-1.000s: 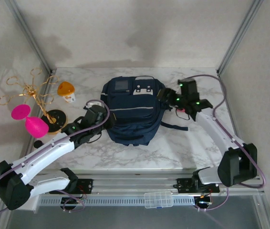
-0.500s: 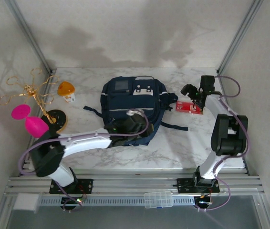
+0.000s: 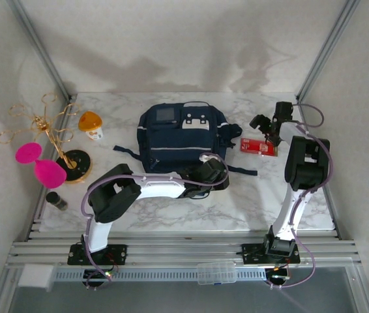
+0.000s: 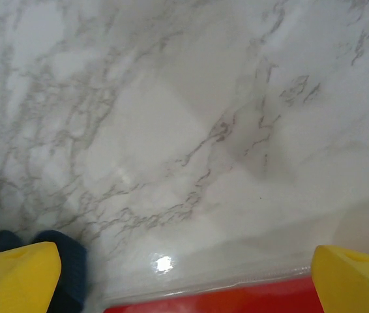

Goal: Pack the student bag
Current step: Rotate the loose stationery at the middle-right of the table, then pick up the loose stationery from the middle-right of the table.

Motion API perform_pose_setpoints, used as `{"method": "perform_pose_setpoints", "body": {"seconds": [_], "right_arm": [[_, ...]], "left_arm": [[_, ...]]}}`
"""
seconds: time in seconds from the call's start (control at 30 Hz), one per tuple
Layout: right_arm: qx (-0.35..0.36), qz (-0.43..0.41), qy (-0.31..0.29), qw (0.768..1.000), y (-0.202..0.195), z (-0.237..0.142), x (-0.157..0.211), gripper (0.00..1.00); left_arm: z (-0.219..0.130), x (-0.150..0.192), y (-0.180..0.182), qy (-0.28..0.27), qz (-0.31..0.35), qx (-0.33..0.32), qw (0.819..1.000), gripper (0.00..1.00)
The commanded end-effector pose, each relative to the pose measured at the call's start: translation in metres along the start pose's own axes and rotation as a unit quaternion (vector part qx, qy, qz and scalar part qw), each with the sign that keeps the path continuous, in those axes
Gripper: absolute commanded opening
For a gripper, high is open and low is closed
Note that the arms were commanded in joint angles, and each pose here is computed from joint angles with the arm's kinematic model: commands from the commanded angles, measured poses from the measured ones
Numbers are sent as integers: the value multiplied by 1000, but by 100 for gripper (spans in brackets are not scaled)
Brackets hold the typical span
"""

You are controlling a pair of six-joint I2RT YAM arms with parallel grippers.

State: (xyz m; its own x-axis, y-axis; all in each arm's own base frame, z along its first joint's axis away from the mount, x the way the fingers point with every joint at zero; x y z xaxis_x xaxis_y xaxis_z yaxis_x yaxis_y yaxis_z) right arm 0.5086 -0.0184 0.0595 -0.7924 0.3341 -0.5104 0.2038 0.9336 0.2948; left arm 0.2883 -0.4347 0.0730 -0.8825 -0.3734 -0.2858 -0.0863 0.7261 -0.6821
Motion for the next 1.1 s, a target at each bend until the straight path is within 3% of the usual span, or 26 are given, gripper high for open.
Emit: {"method": "perform_pose_setpoints", "body": {"seconds": [0.0,0.13,0.4,0.53,0.63,0.83,0.97,1.07], "right_arm": [[15,9,-1,1000,-7,-3,9,99],[24,50,6,998,-14,-19,39,99],[10,117,0,993,-10,-78,124,99],[2,116,-31,993,-14,-106,120,99],[12,113,-16,993,-29,-105,114,99],[-15,105,5,994,-31,-96,109,94],[-34,117,38,992,-42,-87,116,78],[-38,115,44,992,-42,-85,124,75]], "left_arm": [[8,-29,9,-42,-21,-16,999,33],[15,-34,11,-32,-43,-13,998,33],[5,-17,-24,-10,-74,40,996,38],[9,-16,-47,-9,-72,60,996,38],[14,-27,-72,-23,-54,74,996,37],[65,-40,-98,-23,25,76,997,33],[99,-37,-88,-7,32,61,998,33],[116,-32,-81,9,31,62,998,30]]}}
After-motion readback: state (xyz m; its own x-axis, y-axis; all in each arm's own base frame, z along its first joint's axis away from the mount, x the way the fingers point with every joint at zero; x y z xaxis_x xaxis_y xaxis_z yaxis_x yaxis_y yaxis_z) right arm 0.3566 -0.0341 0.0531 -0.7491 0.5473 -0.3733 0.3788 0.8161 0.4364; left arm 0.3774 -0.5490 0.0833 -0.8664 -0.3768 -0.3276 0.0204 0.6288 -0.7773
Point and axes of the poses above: each hand's point on the last joint's axis, 136 mm out from that joint toward the fingers, its own z axis out along the fingers, its own y axis along the line the jaws close on, x = y × z, the point moved 1 cm from there along -z, back along the fingers, and after that the axes turned 15 degrees about -z, right-handed, at the moved point
